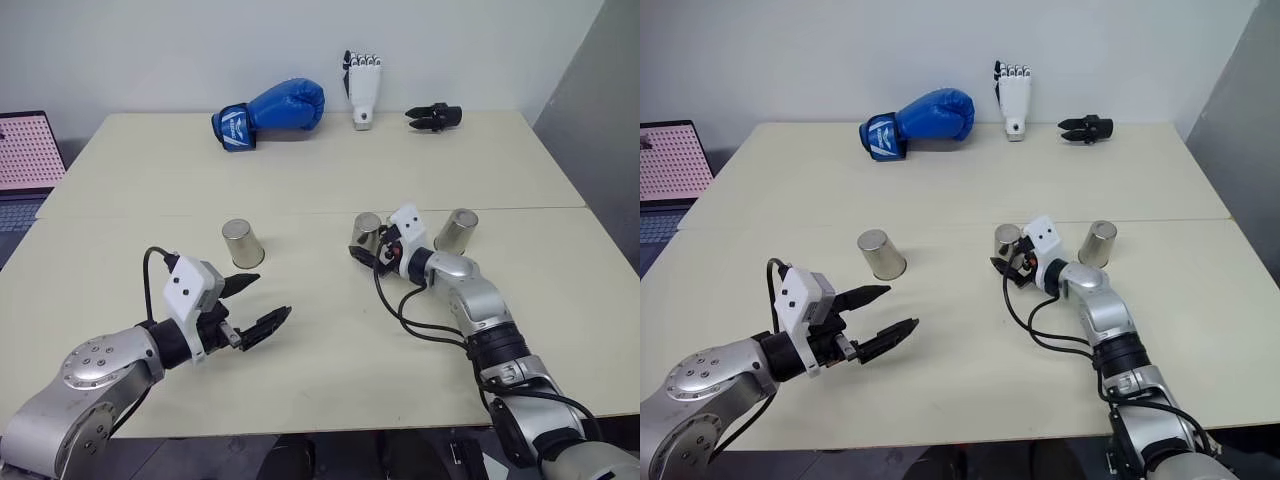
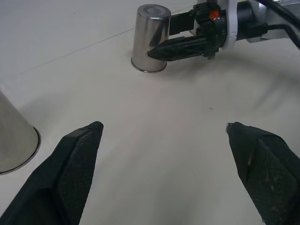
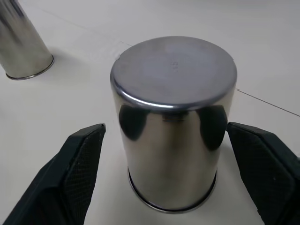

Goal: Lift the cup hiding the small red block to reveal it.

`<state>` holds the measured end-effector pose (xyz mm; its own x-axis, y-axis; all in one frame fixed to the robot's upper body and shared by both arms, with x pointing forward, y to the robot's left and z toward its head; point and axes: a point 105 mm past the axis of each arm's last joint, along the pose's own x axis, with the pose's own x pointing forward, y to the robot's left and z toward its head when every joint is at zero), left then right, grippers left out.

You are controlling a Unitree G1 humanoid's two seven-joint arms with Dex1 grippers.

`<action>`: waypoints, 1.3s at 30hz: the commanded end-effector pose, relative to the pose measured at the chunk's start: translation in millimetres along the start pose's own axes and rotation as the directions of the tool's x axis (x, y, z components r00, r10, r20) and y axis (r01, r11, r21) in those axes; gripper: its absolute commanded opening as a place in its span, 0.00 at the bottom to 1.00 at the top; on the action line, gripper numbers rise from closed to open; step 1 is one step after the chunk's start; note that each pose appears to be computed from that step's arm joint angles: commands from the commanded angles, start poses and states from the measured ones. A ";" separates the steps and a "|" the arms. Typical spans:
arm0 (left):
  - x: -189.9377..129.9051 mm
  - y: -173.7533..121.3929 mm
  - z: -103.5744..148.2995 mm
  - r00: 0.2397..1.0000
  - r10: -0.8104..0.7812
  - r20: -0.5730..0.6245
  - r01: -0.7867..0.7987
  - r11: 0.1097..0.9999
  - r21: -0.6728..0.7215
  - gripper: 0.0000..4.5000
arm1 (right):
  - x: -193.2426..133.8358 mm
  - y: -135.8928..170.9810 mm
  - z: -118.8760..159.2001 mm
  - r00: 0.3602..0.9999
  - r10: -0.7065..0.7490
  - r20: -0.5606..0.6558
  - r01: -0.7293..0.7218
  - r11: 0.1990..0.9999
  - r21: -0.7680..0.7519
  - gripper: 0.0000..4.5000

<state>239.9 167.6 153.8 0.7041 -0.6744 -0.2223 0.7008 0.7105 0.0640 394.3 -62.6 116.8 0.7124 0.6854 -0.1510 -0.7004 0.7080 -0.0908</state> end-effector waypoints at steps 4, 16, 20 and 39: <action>1.0 -0.5 5.7 1.000 -0.009 0.015 0.008 1.000 0.017 1.00 | -13.4 -0.7 51.0 0.984 0.010 0.177 -0.010 1.000 0.001 0.60; 4.4 0.0 5.7 1.000 -0.028 0.010 0.028 0.999 0.021 1.00 | -8.3 -43.9 49.8 0.960 -0.263 0.094 0.264 0.965 0.001 0.60; 3.8 2.7 6.3 1.000 -0.029 0.005 0.029 0.999 0.029 1.00 | -0.2 -51.9 34.7 0.953 -0.300 0.048 0.301 0.954 -0.009 0.60; -0.6 23.9 23.5 1.000 0.016 0.018 -0.016 1.000 0.004 1.00 | -107.7 -21.1 1.9 0.980 -0.163 -0.116 0.160 0.987 -0.032 0.99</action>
<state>257.4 178.7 164.9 0.7119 -0.6641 -0.2285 0.6923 0.7183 0.0692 343.0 -156.0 108.3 0.8191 0.4815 -0.3119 -0.5382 0.8333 -0.1268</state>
